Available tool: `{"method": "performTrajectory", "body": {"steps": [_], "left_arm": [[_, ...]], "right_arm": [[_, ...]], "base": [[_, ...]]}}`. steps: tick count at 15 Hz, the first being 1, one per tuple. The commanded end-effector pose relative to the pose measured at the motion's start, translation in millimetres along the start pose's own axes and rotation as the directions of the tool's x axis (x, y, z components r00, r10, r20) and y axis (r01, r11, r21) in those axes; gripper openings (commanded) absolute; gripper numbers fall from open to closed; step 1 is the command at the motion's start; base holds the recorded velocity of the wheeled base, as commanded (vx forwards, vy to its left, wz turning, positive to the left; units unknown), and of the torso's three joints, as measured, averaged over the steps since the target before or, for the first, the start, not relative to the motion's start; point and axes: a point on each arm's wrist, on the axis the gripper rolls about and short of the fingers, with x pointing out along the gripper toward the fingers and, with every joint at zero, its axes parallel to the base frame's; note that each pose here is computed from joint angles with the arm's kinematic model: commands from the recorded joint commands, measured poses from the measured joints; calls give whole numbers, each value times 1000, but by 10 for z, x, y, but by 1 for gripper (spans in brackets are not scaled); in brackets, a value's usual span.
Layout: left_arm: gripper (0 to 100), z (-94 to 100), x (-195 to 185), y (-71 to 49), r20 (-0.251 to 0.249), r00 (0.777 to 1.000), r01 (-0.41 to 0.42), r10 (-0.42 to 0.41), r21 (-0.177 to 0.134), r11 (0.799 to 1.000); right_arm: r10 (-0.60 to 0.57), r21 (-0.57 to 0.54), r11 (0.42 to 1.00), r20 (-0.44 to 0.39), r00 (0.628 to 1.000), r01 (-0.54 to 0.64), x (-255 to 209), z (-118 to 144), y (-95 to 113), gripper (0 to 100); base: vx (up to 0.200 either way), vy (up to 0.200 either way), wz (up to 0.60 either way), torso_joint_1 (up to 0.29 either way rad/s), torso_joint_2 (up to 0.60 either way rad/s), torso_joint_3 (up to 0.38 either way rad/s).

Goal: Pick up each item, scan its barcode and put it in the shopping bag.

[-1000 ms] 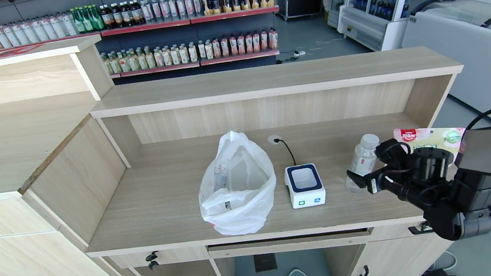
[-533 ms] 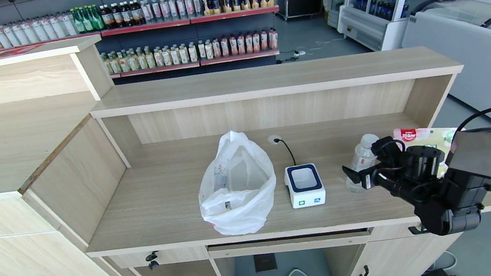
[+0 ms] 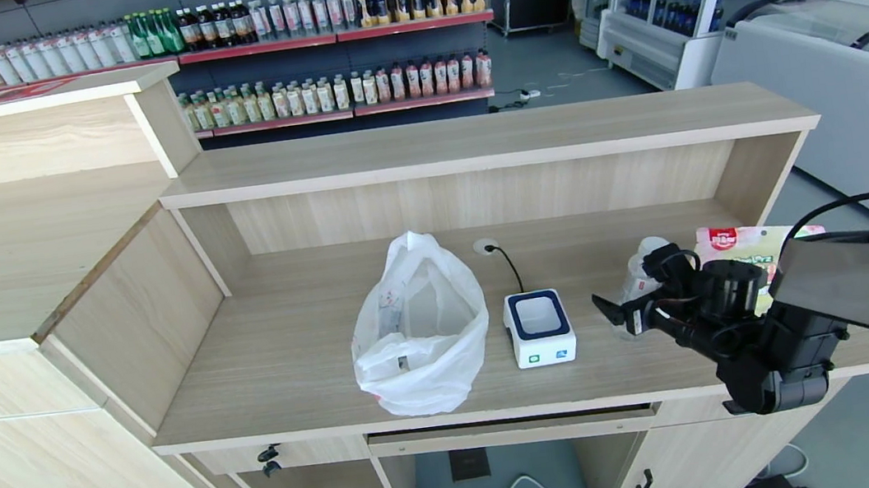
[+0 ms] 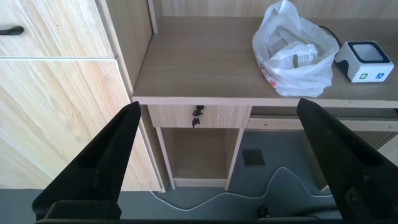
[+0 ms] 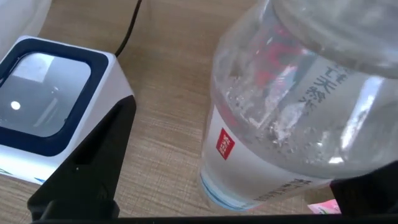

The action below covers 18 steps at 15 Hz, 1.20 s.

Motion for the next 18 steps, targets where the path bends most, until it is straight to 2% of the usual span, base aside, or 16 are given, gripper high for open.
{"method": "performTrajectory", "body": {"steps": [1,7,8,18], "left_arm": [[100,0,0,0,1,1000,0,0,0,1000],[100,0,0,0,1,1000,0,0,0,1000],[100,0,0,0,1,1000,0,0,0,1000],[100,0,0,0,1,1000,0,0,0,1000]], "right_arm": [[5,-1,1000,-5,1000,-5,13,-30,19,100],[8,-6,1000,10,1000,-8,71,-32,35,100],[8,-6,1000,12,1000,-8,71,-30,35,0],[-7,-4,1000,20,1000,7,42,28,-18,0]], "base": [[0,0,0,0,0,0],[0,0,0,0,0,0],[0,0,0,0,0,0],[0,0,0,0,0,0]]}}
